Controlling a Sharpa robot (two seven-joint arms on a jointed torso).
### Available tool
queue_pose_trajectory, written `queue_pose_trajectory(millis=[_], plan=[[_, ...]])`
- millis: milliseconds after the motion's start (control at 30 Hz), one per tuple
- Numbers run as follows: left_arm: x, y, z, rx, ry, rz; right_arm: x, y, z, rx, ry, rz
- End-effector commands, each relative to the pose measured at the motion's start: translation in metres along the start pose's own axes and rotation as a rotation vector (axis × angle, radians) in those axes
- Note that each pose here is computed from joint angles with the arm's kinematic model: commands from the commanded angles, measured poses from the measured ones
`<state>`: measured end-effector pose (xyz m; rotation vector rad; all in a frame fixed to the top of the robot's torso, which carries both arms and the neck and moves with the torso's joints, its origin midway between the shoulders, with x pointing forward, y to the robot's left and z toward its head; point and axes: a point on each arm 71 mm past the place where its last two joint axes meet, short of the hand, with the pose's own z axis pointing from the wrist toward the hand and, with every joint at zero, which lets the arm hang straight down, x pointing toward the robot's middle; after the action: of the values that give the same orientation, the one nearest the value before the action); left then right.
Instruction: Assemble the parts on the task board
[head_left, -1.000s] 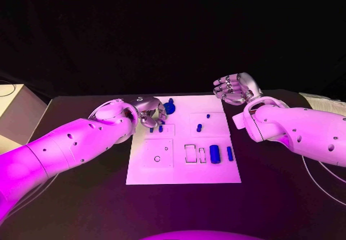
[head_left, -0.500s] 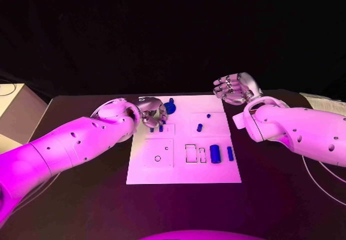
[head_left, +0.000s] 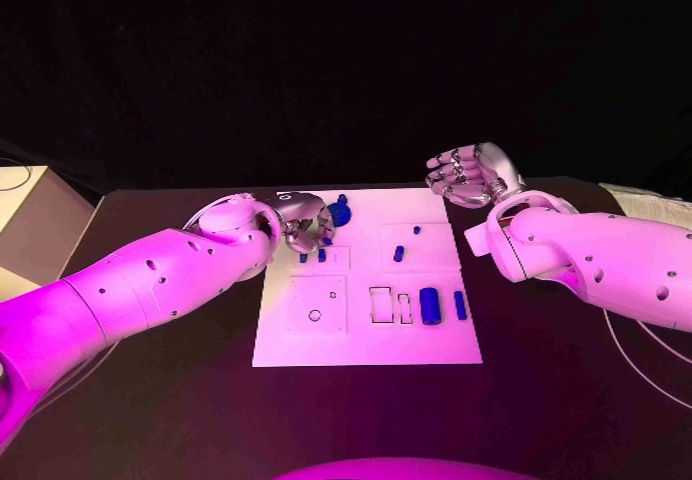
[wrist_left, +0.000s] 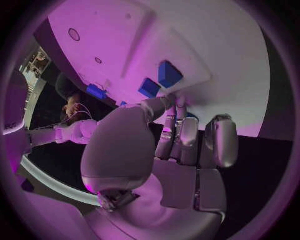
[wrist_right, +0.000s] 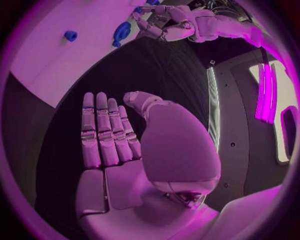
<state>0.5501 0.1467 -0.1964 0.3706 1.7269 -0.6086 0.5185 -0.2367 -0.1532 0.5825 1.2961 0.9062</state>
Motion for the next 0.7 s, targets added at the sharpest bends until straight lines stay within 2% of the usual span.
queue_pose_trajectory(millis=[33,300,700], plan=[[0.0029,0.0004,0.0007,-0.009,0.020,0.024,0.0011,0.0015,-0.0002,-0.016,0.009,-0.001],[0.0011,-0.0015,0.0030,-0.013,-0.009,0.030,0.0012,0.0017,-0.0001,-0.017,0.009,0.000],[0.0024,-0.0062,0.0051,-0.018,0.002,0.042,0.0010,0.0015,-0.0002,-0.016,0.009,0.000]])
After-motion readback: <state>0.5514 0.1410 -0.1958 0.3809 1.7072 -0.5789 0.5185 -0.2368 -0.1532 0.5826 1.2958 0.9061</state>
